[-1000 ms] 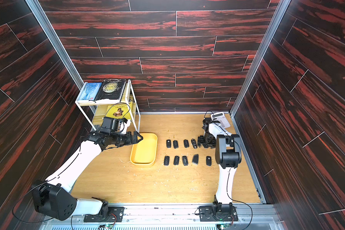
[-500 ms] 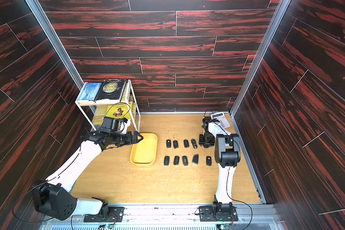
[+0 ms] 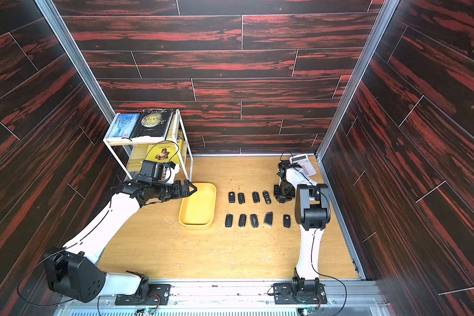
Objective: Place the car key into the storage box
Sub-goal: Pick up the car key from the center of the board, then place the car key in the storage box.
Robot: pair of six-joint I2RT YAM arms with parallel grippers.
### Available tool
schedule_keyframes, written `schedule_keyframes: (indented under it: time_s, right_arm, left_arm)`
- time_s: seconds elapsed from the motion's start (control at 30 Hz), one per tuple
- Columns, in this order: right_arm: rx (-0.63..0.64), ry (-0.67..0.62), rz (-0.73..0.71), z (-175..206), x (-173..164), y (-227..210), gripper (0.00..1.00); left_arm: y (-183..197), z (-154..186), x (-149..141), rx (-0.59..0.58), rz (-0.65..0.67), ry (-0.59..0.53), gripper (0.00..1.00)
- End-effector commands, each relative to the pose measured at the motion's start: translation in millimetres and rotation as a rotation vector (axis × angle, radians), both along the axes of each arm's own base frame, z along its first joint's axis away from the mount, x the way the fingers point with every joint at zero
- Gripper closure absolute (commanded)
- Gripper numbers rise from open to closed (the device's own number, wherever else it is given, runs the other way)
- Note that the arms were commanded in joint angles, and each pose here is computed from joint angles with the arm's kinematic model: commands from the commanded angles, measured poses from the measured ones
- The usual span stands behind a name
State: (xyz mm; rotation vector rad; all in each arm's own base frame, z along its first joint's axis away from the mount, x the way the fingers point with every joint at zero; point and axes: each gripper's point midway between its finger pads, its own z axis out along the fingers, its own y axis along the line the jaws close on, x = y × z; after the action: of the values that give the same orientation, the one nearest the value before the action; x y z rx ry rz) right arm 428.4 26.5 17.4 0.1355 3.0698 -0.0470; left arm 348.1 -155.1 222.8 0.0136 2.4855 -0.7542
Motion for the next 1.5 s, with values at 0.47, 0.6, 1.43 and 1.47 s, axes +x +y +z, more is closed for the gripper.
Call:
schedule_keyframes:
  time_s: [0.47,0.6,1.43,1.47]
  right_arm:
    - [0.002,-0.093,0.027,68,11,16,0.81]
    - [-0.024,-0.124,0.088,89,10,44,0.81]
    - [0.120,-0.224,0.550,144,-49,311,0.80]
    - [0.133,-0.227,0.558,145,-50,317,0.80]
  left_arm:
    - [4,-4,2,0.038,0.013,0.004,0.00]
    - [24,-14,5,0.136,0.091,0.024,0.00]
    - [89,-68,-2,-0.222,0.409,0.207,0.00]
    - [85,-70,-2,-0.246,0.392,0.225,0.00]
